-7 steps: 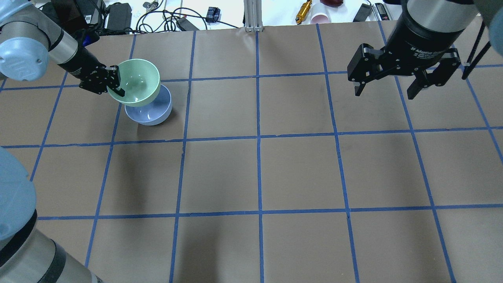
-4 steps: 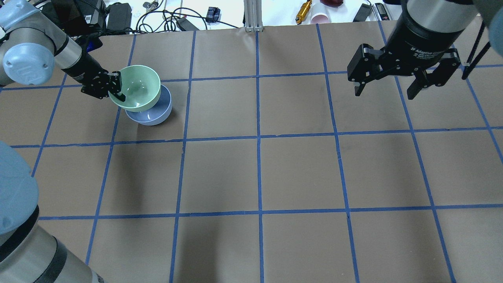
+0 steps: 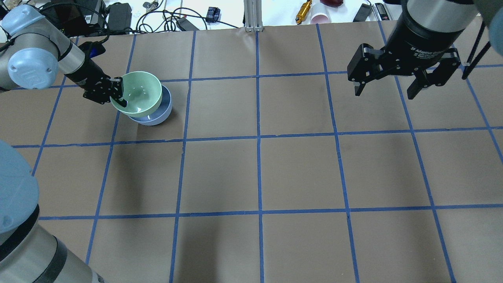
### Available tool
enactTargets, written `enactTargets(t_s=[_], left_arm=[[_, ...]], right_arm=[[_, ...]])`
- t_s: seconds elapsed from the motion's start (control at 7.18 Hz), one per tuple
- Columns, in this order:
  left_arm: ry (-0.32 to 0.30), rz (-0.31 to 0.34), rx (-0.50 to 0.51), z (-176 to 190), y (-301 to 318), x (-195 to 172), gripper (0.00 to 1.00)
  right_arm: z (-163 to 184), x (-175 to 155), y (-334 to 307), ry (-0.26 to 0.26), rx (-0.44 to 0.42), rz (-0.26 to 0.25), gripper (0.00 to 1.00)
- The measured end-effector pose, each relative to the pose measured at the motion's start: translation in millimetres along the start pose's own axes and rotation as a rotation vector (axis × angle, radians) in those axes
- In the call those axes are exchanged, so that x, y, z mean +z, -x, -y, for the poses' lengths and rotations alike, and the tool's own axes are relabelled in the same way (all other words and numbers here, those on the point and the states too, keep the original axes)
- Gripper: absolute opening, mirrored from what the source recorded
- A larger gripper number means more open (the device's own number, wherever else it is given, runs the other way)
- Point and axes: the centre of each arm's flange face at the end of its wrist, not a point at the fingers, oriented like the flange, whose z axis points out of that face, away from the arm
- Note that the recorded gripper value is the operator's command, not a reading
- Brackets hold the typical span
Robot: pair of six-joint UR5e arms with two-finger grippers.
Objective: Stack green bowl on blue bowl
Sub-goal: 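Lower the green bowl into the blue bowl with the left gripper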
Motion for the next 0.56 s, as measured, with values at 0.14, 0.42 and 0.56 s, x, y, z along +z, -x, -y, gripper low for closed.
enactTargets(t_s=[0.14,0.42,0.56], left_arm=[[-0.001,0.0,0.0,-0.2,-0.4,0.0,0.11],[-0.004,-0.001,0.001,0.1,-1.0,-0.5,0.95],[-0.005,-0.001,0.001,0.2,-1.0,-0.7,1.0]], right_arm=[[0.0,0.0,0.0,0.0,0.0,0.0,1.0],[0.0,0.2,0.0,0.0,0.0,0.0,1.0],[-0.1,0.2,0.0,0.001,0.0,0.0,1.0]])
